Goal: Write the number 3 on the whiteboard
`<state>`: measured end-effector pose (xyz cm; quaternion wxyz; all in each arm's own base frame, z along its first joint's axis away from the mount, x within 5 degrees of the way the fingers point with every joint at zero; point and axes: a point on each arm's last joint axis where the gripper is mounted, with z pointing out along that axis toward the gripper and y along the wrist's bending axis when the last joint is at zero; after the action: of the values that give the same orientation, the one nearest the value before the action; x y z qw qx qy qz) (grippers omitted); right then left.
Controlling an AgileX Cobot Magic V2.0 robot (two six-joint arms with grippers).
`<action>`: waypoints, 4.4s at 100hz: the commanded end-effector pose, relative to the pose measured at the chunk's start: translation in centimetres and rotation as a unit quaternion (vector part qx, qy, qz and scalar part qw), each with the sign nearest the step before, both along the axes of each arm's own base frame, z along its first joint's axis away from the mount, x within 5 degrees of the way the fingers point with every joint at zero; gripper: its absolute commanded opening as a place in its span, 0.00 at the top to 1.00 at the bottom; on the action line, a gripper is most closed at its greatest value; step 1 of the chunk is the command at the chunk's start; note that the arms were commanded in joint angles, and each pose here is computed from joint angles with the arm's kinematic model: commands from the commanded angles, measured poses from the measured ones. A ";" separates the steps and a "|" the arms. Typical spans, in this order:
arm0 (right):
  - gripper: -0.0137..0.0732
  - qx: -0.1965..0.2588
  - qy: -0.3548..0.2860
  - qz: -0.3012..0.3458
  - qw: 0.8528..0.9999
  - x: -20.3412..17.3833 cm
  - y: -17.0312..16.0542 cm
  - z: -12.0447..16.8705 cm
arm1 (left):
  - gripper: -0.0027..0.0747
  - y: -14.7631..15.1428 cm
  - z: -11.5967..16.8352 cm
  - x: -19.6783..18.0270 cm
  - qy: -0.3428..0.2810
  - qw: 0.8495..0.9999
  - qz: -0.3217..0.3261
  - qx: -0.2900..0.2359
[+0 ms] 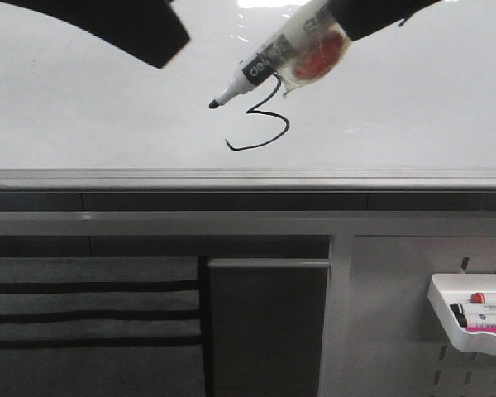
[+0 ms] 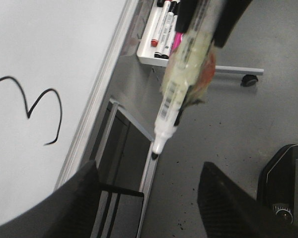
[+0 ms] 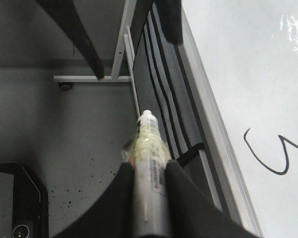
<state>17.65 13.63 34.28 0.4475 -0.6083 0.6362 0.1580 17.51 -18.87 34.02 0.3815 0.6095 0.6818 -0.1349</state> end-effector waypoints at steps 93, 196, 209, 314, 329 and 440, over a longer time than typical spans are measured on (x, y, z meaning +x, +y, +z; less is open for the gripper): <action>0.80 0.033 -0.043 -0.006 0.999 0.0 0.0 1.8 | 0.83 -4.6 0.5 0.8 -0.023 0.996 -0.088 -0.022; 0.46 0.131 -0.117 -0.163 0.971 -1.8 -4.5 6.2 | 0.99 2.6 1.3 7.7 -0.016 0.988 0.140 -0.071; 0.46 0.137 -0.124 -0.182 0.966 -2.0 -5.3 6.5 | 0.99 7.1 1.6 10.4 -0.006 0.957 0.267 -0.111; 0.46 0.184 -0.053 -0.203 0.960 -2.2 -5.1 6.5 | 0.72 14.7 -2.4 15.2 0.035 0.876 0.456 -0.152; 0.46 0.214 -0.028 -0.244 0.945 -2.7 -5.7 6.8 | 0.53 14.6 -0.7 13.7 0.028 0.882 0.443 -0.158; 0.92 0.269 -0.047 -0.528 0.804 -8.7 -12.7 -1.9 | 0.99 18.2 -2.2 -7.2 -0.234 0.778 0.486 -0.322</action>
<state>8.82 1.09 31.32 0.6012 -0.0449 0.7968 0.0410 10.29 -0.90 30.85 0.6806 0.0760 0.7286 0.0099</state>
